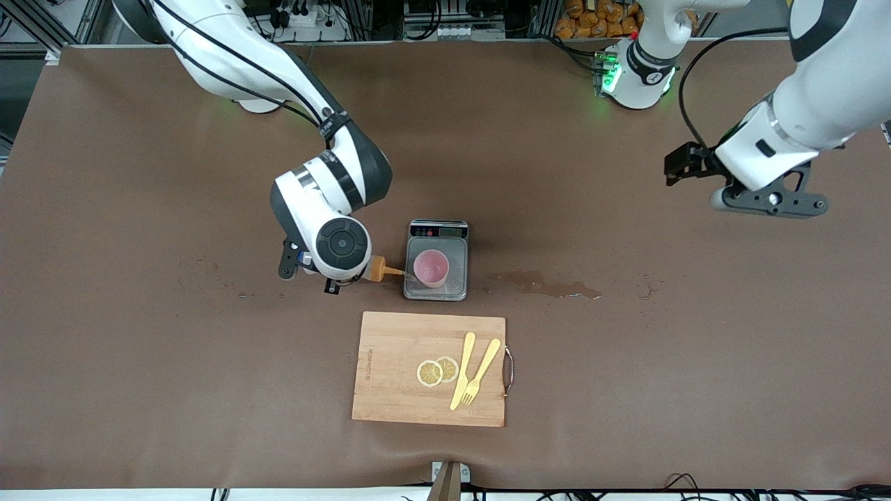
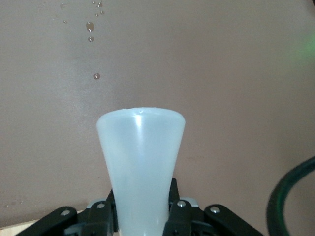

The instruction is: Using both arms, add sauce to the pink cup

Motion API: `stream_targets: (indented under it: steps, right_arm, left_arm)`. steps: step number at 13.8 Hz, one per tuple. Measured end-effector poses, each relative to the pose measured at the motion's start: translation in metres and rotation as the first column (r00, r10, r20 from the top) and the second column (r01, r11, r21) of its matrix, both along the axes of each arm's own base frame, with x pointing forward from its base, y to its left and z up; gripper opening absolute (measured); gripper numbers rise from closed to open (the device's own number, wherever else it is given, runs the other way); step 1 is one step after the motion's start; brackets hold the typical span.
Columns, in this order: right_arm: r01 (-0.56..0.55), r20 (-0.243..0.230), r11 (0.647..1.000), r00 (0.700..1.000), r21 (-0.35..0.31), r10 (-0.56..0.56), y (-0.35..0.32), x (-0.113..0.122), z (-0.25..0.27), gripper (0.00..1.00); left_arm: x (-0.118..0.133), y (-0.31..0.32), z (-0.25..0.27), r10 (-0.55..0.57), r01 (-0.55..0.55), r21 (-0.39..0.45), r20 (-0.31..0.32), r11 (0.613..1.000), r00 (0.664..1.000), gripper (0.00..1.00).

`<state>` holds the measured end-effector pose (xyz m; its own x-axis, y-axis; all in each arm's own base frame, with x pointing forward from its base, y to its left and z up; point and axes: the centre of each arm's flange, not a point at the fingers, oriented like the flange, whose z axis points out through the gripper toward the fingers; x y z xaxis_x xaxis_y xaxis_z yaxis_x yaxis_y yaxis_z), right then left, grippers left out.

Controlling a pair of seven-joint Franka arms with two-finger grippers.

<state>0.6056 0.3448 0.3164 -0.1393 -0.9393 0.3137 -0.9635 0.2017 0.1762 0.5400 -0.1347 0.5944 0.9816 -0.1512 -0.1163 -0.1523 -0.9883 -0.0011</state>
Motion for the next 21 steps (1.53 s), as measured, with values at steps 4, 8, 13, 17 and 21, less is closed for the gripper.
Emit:
stream_targets:
  steps: [4, 8, 13, 17, 21]
  right_arm:
    - [-0.005, 0.002, 1.0, 1.0, -0.004, 0.005, 0.005, -0.003, -0.001, 0.37]
    - [-0.02, -0.003, 1.0, 1.0, -0.006, 0.02, 0.014, -0.008, -0.005, 0.37]
    - [-0.023, -0.024, 0.999, 0.999, 0.039, 0.024, -0.004, 0.005, 0.001, 0.37]
    - [0.027, -0.078, 0.971, 0.997, 0.238, -0.009, -0.067, 0.041, 0.028, 0.37]
    - [0.045, -0.112, 0.925, 0.994, 0.377, -0.003, -0.128, 0.058, 0.055, 0.37]
  left_arm:
    - [-0.013, 0.015, 0.003, -0.13, 0.129, 0.05, 0.011, 0.99, 0.991, 1.0]
    - [-0.009, 0.028, 0.008, -0.111, 0.11, 0.012, 0.033, 0.994, 0.993, 1.0]
    - [-0.005, 0.038, 0.026, -0.053, 0.054, -0.005, 0.073, 0.999, 0.996, 1.0]
    - [-0.004, 0.038, 0.037, -0.027, 0.028, -0.009, 0.097, 1.0, 0.995, 1.0]
    - [-0.004, 0.04, 0.043, -0.023, 0.025, -0.011, 0.107, 1.0, 0.994, 1.0]
